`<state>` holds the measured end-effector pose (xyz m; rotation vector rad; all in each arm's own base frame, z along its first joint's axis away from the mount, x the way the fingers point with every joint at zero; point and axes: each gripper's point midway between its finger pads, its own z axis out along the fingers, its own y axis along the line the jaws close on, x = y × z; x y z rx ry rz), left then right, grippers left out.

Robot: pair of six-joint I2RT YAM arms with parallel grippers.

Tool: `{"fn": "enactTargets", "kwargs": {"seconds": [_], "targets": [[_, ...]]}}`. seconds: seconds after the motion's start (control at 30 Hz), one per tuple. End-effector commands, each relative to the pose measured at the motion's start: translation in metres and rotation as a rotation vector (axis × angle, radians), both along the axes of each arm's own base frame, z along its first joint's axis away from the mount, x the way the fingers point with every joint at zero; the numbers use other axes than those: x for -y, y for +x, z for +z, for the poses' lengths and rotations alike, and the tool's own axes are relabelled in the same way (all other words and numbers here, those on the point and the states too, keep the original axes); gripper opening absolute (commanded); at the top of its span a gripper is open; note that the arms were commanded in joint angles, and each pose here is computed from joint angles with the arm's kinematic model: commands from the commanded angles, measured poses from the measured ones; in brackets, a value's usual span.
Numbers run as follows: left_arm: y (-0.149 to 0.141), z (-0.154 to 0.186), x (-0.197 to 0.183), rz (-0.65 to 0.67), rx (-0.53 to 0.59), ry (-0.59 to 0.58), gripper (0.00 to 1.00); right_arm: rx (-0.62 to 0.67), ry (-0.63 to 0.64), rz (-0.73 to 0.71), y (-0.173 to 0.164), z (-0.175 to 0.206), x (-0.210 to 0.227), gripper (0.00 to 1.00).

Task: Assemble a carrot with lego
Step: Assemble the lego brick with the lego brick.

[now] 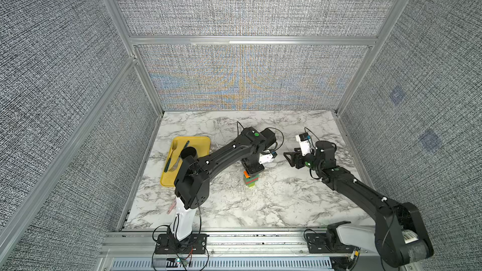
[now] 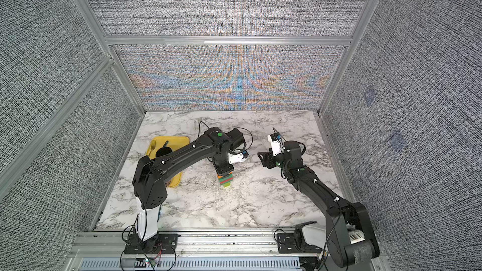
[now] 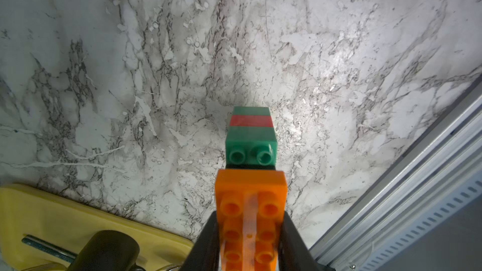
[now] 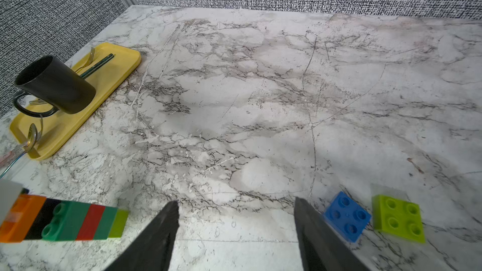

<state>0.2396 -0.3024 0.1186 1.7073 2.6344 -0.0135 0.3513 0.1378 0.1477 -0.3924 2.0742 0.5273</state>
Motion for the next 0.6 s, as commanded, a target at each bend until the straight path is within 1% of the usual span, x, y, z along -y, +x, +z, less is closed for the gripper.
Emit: {"fn": "enactTargets", "kwargs": {"seconds": [0.0, 0.07, 0.13, 0.2, 0.27, 0.37, 0.47, 0.5, 0.57], "targets": [[0.011, -0.013, 0.003, 0.010, 0.070, 0.026, 0.02, 0.025, 0.009, 0.007, 0.003, 0.006, -0.002, 0.71], [0.010, -0.013, 0.001, -0.044, 0.111, 0.064, 0.02, 0.025, 0.010, 0.006, 0.004, 0.006, -0.002, 0.71], [0.005, -0.013, 0.002, -0.108, 0.124, 0.073, 0.02, 0.024, 0.009, 0.006, 0.004, 0.006, -0.002, 0.71], [0.002, -0.016, 0.005, -0.142, 0.119, 0.056, 0.02, 0.023, 0.009, 0.008, 0.004, 0.005, -0.003, 0.71], [0.001, -0.008, 0.006, -0.163, 0.132, 0.024, 0.02, 0.022, 0.009, 0.008, 0.004, 0.005, -0.002, 0.71], [0.001, -0.009, 0.006, -0.148, 0.114, 0.012, 0.02, 0.020, 0.008, 0.008, 0.003, 0.005, -0.002, 0.71], [0.003, -0.009, 0.005, -0.091, 0.079, 0.002, 0.02, 0.025, 0.007, 0.007, 0.003, 0.006, -0.002, 0.71], [0.003, -0.020, 0.004, -0.075, 0.049, 0.024, 0.02, 0.022, 0.006, 0.006, 0.003, 0.005, -0.002, 0.71], [0.003, -0.026, 0.000, -0.047, 0.020, 0.028, 0.02, 0.019, 0.006, 0.007, 0.003, 0.004, -0.002, 0.71]]}}
